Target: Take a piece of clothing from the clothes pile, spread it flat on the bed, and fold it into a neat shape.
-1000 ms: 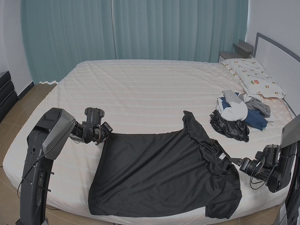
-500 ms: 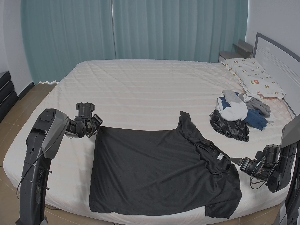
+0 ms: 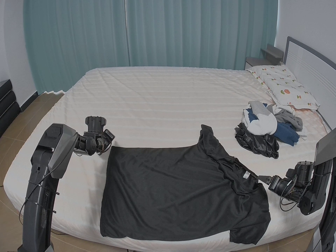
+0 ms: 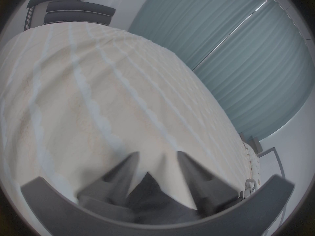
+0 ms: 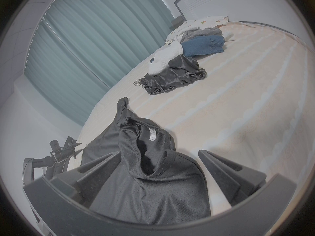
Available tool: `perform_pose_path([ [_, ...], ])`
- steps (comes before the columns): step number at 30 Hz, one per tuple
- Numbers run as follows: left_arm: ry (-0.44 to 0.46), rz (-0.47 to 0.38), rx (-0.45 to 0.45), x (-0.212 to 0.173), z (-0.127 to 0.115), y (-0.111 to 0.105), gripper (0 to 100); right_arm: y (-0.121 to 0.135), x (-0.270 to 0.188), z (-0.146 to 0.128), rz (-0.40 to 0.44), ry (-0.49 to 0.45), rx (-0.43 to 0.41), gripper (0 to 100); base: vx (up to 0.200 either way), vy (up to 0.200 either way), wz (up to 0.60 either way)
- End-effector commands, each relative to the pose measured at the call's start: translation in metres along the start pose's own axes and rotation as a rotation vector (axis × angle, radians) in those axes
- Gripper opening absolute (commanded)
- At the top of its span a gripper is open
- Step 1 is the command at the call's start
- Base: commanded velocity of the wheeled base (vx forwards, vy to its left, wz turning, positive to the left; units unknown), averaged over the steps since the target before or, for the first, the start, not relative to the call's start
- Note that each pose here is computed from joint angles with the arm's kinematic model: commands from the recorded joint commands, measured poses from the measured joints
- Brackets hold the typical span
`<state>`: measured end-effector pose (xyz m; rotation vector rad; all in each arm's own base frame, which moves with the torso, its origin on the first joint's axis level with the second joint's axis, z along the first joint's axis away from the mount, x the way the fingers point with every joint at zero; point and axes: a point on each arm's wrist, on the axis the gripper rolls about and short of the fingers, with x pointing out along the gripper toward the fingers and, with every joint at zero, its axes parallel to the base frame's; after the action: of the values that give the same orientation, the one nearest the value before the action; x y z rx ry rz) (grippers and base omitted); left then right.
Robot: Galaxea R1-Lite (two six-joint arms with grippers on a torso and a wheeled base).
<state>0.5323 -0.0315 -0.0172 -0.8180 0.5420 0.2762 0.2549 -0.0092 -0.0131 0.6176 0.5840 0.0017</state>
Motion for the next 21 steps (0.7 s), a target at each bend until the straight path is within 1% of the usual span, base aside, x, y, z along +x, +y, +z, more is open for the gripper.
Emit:
perform_pose_path([
  [1,0.023,0.029,-0.018,-0.018,0.004,-0.003,100,0.001,0.000,0.001,0.006,-0.006,0.005,100,0.000,0.000,0.00],
  [2,0.023,0.029,-0.018,-0.018,0.004,-0.003,100,0.001,0.000,0.001,0.006,-0.006,0.005,100,0.000,0.000,0.00],
  [3,0.050,0.045,-0.066,-0.040,0.012,-0.008,100,0.001,-0.001,0.002,0.007,-0.011,0.006,100,0.000,0.000,0.00],
  [4,0.050,0.045,-0.066,-0.040,0.012,-0.008,100,0.001,-0.001,0.002,0.007,-0.011,0.006,100,0.000,0.000,0.00],
  [5,0.082,0.033,-0.102,-0.066,0.017,-0.012,100,0.002,-0.002,0.003,0.011,-0.016,0.005,100,0.000,0.000,0.00],
  [6,0.094,0.028,-0.105,-0.070,0.018,-0.012,100,0.002,-0.002,0.003,0.011,-0.016,0.005,100,0.000,0.000,0.00],
  [7,0.135,0.006,-0.108,-0.085,0.018,-0.012,100,0.002,-0.002,0.002,0.011,-0.014,0.005,100,0.000,0.000,0.00],
  [8,0.140,0.003,-0.108,-0.087,0.018,-0.013,100,0.002,-0.002,0.002,0.011,-0.014,0.005,100,0.000,0.000,0.00],
  [9,0.181,-0.023,-0.114,-0.101,0.018,-0.013,100,0.002,-0.002,0.002,0.009,-0.011,0.006,100,-0.200,0.000,0.00],
  [10,0.197,-0.025,-0.117,-0.105,0.018,-0.012,100,0.002,-0.002,0.002,0.010,-0.013,0.005,100,-0.200,0.000,0.00],
  [15,0.281,0.050,-0.112,-0.126,-0.005,0.012,100,0.002,-0.002,0.003,0.012,-0.015,0.023,100,-0.200,0.000,0.00],
  [18,0.333,0.052,-0.109,-0.136,-0.022,0.025,100,0.003,-0.002,0.003,0.014,-0.016,0.023,100,-0.200,0.000,0.00],
  [19,0.333,0.052,-0.109,-0.136,-0.022,0.025,100,0.003,-0.002,0.003,0.014,-0.016,0.023,100,-0.200,0.000,0.00],
  [20,0.335,0.041,-0.105,-0.139,-0.030,0.029,100,0.003,-0.002,0.003,0.014,-0.016,0.025,100,-0.200,0.000,0.00],
  [21,0.330,0.033,-0.105,-0.140,-0.031,0.031,100,0.003,-0.002,0.003,0.015,-0.018,0.024,100,0.000,0.000,0.00],
])
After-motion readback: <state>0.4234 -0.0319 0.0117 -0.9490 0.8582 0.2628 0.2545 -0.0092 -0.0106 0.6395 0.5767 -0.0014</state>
